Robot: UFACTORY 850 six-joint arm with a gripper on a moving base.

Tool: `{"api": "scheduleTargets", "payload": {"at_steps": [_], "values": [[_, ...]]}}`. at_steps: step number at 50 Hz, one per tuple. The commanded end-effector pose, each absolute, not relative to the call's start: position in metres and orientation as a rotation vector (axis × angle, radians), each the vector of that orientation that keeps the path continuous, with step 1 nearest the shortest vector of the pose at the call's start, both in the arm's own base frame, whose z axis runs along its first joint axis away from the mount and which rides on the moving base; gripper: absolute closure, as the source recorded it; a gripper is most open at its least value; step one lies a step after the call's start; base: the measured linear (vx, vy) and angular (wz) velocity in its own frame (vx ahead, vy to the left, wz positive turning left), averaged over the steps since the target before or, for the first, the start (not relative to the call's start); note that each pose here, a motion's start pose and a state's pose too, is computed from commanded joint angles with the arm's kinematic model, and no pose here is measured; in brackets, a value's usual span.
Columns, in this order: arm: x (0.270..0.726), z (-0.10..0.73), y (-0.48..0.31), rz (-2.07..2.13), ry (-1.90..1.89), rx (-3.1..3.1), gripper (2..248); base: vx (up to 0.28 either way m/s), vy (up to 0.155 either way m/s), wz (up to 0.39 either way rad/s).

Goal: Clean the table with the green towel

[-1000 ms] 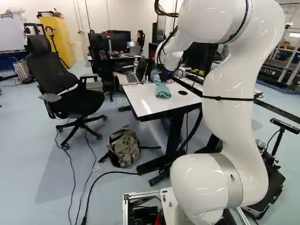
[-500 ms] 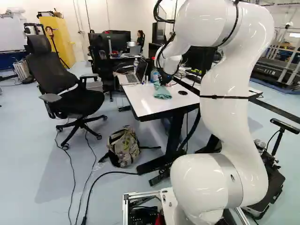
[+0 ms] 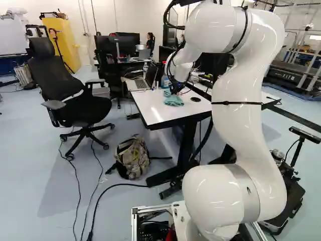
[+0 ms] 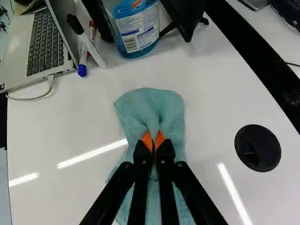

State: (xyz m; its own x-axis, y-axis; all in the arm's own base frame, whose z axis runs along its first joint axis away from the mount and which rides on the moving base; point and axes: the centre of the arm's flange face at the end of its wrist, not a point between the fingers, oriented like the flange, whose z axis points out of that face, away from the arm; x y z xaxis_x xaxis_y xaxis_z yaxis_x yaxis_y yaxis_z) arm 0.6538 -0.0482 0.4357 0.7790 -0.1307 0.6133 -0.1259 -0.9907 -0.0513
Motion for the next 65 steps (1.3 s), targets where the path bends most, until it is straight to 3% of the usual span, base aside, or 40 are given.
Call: {"api": "scheduleTargets", "payload": {"at_steps": [45, 65], "values": [[0.668, 0.433, -0.048, -1.005, 0.210, -2.959, 223, 0.000, 0.000, 0.000], [0.697, 0.430, -0.045, -1.042, 0.198, -2.945, 223, 0.000, 0.000, 0.000]]}}
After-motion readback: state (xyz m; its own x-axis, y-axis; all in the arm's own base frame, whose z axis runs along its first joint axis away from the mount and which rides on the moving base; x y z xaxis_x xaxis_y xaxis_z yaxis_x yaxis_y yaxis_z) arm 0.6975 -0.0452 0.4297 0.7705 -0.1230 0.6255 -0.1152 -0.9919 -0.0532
